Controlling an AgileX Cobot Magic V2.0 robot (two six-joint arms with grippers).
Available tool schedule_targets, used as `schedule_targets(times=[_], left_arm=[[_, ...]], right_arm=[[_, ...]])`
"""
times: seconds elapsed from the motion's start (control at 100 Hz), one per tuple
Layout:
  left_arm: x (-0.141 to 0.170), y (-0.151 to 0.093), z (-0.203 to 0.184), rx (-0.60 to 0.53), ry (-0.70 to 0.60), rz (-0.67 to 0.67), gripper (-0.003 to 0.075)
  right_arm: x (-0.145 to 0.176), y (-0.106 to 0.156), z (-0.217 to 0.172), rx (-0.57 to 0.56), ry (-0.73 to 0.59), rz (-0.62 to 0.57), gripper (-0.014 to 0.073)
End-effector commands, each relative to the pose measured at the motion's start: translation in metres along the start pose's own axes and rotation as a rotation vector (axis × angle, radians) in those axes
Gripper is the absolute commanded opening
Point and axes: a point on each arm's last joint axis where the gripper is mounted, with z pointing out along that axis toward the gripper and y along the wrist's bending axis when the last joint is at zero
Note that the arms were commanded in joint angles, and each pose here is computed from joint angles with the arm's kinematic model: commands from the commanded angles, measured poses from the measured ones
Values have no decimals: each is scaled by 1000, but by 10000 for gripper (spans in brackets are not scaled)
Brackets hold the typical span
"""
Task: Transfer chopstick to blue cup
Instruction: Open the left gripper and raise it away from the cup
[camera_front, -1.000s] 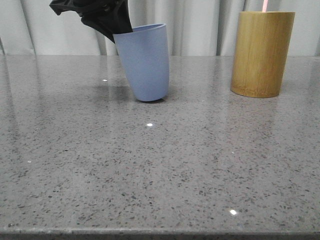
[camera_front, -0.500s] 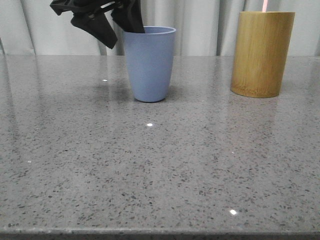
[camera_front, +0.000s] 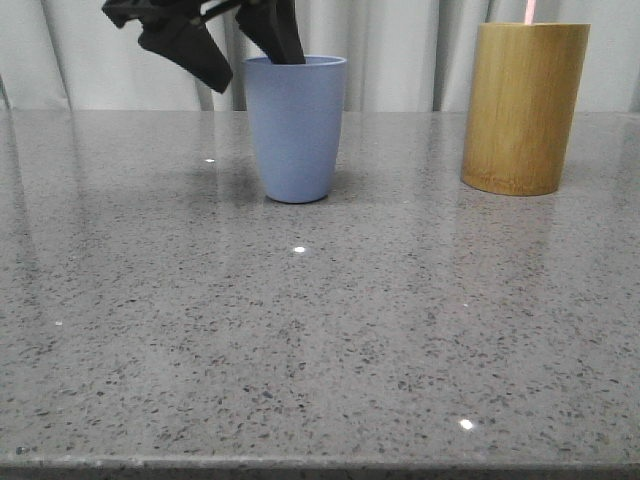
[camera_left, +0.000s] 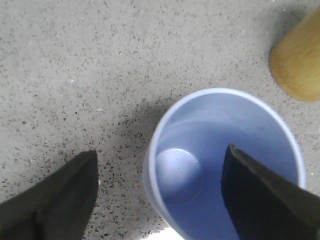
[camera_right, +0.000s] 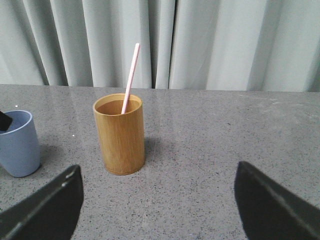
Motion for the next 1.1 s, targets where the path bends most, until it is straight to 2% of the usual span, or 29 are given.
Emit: schedule_targets(times=[0.0,0.23,0.42,0.62,0.83,1.09], left_arm=[[-19,-16,-45,44,-161,8,505],[-20,-21,-92,16,-249,69,505],[-2,-16,-128,-12,-344,82,505],[46,7,-157,-77,-411,35,504],[108,36,-195,-201,-481,-48,504],[181,40,-222,-293,-555,-97,504]], right_arm=[[-15,1,0,-4,-82,-1,614],[-15,1,0,-3,-77,-1,614],[-14,1,0,-3,-74,-1,614],[-14,1,0,-3,-74,-1,614],[-14,1,0,-3,-74,-1,614],[-14,1,0,-3,-74,-1,614]])
